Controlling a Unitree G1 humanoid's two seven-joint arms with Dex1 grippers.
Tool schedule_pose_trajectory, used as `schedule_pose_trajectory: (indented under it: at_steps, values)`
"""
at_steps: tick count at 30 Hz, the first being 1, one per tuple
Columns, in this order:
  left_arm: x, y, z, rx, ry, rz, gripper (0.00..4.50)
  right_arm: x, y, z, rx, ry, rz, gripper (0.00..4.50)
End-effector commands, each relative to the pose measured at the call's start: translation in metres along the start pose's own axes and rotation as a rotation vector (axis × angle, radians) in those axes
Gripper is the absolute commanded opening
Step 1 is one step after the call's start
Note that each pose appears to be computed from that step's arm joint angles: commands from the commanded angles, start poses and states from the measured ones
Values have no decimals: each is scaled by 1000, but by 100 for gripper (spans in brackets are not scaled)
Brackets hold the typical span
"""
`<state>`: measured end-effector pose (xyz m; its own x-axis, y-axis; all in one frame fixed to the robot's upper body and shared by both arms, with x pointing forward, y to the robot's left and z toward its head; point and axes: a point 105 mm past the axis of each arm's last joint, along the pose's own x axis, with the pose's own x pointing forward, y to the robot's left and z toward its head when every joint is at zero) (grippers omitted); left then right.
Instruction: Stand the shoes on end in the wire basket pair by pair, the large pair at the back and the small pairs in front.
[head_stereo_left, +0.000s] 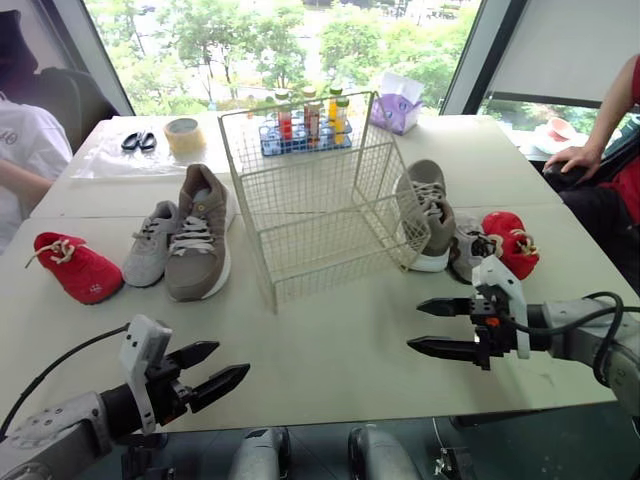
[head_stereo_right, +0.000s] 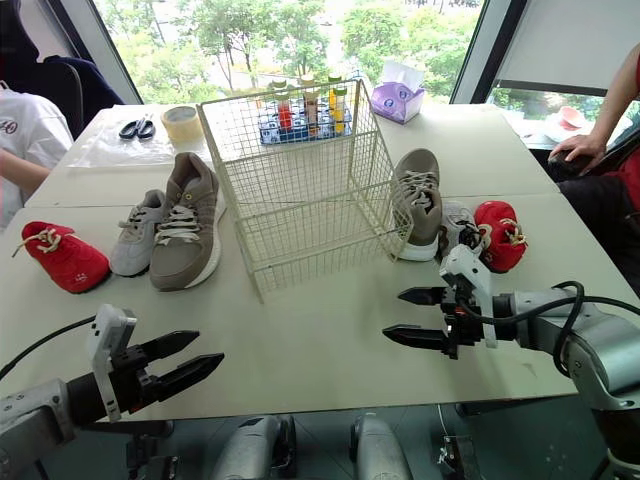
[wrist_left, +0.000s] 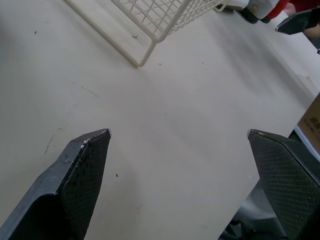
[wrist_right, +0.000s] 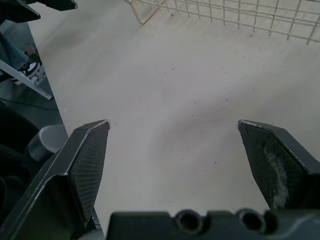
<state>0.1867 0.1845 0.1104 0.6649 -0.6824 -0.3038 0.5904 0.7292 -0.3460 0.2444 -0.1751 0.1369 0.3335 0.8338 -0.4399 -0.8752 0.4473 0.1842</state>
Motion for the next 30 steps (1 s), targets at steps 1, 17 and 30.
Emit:
schedule_pose_trajectory:
  at_steps: [1,17,30]
  values:
    - [-3,-2,5,34,-16,5,450,-1,3,8,-47,-4,17,444]
    - [-3,3,14,35,-63,12,450,1,-6,20,-108,-3,-19,444]
    - [-20,3,54,179,-36,-66,450,-43,-2,89,-364,128,11,444]
